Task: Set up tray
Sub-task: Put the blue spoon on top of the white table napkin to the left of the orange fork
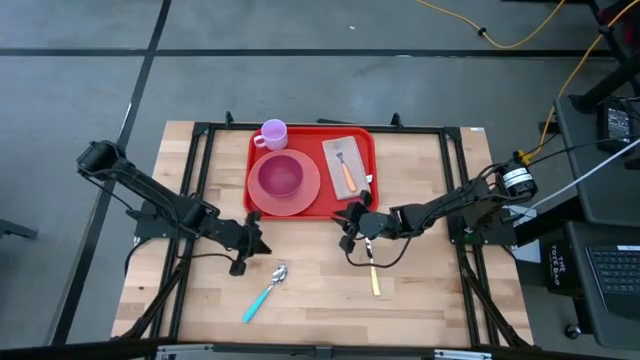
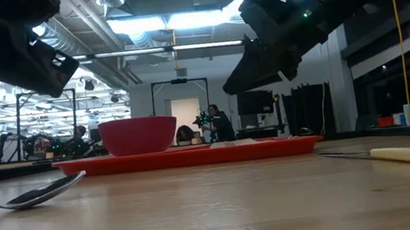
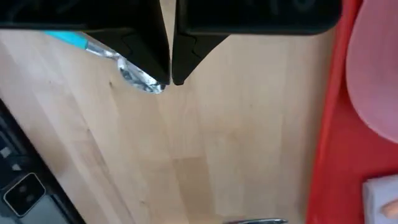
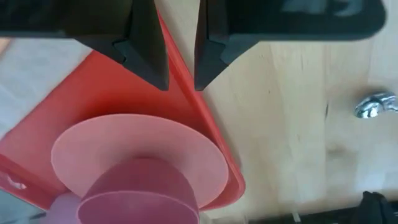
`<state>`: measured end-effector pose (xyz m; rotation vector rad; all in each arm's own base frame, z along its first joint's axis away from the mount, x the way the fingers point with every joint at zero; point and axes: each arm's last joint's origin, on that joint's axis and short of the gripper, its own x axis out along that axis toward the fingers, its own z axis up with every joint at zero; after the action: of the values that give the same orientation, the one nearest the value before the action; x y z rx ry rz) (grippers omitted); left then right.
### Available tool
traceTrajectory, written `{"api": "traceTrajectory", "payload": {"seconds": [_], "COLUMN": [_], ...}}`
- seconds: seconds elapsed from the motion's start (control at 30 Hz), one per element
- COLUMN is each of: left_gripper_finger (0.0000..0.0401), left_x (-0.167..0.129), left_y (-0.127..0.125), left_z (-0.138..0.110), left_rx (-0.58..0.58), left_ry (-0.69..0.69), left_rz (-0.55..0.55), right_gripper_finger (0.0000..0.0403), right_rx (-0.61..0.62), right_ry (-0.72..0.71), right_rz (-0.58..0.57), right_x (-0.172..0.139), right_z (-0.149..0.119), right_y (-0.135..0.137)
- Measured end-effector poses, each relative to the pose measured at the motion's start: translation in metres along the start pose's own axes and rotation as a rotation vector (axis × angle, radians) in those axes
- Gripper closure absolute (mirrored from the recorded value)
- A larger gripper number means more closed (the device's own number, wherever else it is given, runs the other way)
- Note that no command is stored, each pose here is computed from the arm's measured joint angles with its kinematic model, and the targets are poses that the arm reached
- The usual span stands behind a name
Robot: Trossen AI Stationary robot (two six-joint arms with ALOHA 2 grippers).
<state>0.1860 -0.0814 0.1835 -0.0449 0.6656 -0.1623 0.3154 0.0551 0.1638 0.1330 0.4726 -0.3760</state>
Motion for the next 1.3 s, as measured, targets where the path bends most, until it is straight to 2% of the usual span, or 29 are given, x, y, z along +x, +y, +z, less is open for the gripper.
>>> {"api": "traceTrajectory", "payload": {"seconds": [0.2,0.47,0.6,0.8,0.9,1.1,1.3], "left_gripper_finger": [0.0377,0.0366,0.0335,0.0265,0.0236,0.0212,0.0212], "left_x": [0.006,0.007,0.008,0.008,0.009,0.023,0.042], "left_y": [-0.005,-0.004,-0.004,-0.003,0.003,0.018,0.018], "left_z": [0.000,-0.001,0.000,0.000,0.001,0.001,0.020], "left_rx": [-0.007,-0.016,-0.017,0.003,-0.041,-0.107,0.029], "left_ry": [0.025,0.021,0.020,0.020,0.028,0.111,0.255], "left_rz": [-0.136,-0.094,-0.092,-0.096,-0.103,-0.152,-0.132], "right_gripper_finger": [0.0322,0.0322,0.0322,0.0322,0.0322,0.0322,0.0322], "right_rx": [-0.012,-0.016,-0.016,-0.022,-0.044,-0.041,-0.050], "right_ry": [0.003,0.003,0.004,0.005,0.005,0.006,0.029], "right_rz": [0.009,0.008,0.009,0.009,0.009,0.001,0.002], "right_x": [0.000,0.000,0.000,0.000,0.000,0.001,0.002], "right_z": [0.000,0.000,0.000,0.000,0.000,0.000,-0.002], "right_y": [0.000,0.000,0.000,0.000,0.000,-0.002,-0.004]}}
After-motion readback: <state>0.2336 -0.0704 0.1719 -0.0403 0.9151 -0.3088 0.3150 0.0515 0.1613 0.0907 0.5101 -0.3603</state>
